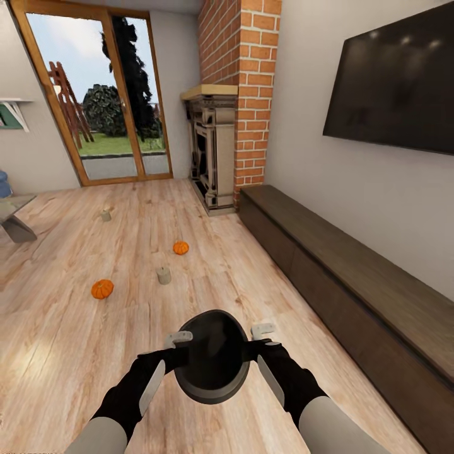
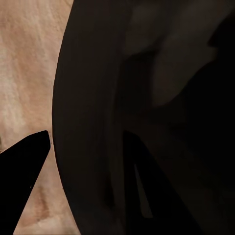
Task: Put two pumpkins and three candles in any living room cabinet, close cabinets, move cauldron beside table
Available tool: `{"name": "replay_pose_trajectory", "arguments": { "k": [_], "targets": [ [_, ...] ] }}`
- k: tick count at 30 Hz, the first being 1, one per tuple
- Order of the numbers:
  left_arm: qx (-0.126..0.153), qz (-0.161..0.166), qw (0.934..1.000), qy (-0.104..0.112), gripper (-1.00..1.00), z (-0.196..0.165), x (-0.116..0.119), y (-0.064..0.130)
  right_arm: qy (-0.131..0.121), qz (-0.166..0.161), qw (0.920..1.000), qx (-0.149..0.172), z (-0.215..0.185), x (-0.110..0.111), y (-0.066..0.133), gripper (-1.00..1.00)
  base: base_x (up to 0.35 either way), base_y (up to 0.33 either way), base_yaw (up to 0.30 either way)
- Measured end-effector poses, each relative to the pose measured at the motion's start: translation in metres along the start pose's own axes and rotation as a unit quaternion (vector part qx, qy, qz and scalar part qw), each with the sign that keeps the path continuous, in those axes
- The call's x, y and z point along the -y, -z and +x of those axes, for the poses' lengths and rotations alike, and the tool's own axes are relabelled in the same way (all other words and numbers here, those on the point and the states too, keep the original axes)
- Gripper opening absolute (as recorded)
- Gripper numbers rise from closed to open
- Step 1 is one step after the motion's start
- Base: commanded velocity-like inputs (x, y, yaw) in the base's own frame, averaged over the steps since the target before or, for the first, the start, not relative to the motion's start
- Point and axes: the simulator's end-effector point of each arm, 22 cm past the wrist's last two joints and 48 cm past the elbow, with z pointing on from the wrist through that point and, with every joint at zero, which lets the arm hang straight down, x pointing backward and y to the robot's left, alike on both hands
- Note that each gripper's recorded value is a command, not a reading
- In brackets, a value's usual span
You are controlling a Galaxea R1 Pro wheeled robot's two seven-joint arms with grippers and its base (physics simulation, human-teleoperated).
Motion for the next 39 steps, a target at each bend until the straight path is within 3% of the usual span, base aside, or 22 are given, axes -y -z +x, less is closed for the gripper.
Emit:
{"name": "replay_pose_trajectory", "arguments": {
  "k": [39],
  "targets": [
    [0.000,-0.001,1.0000,-0.003,-1.00,-0.0063,0.0020,0.0061,0.000,-0.001,1.0000,0.000,-0.0065,-0.0002,0.0056,-1.00,0.000,0.000,0.272]
  ]
}}
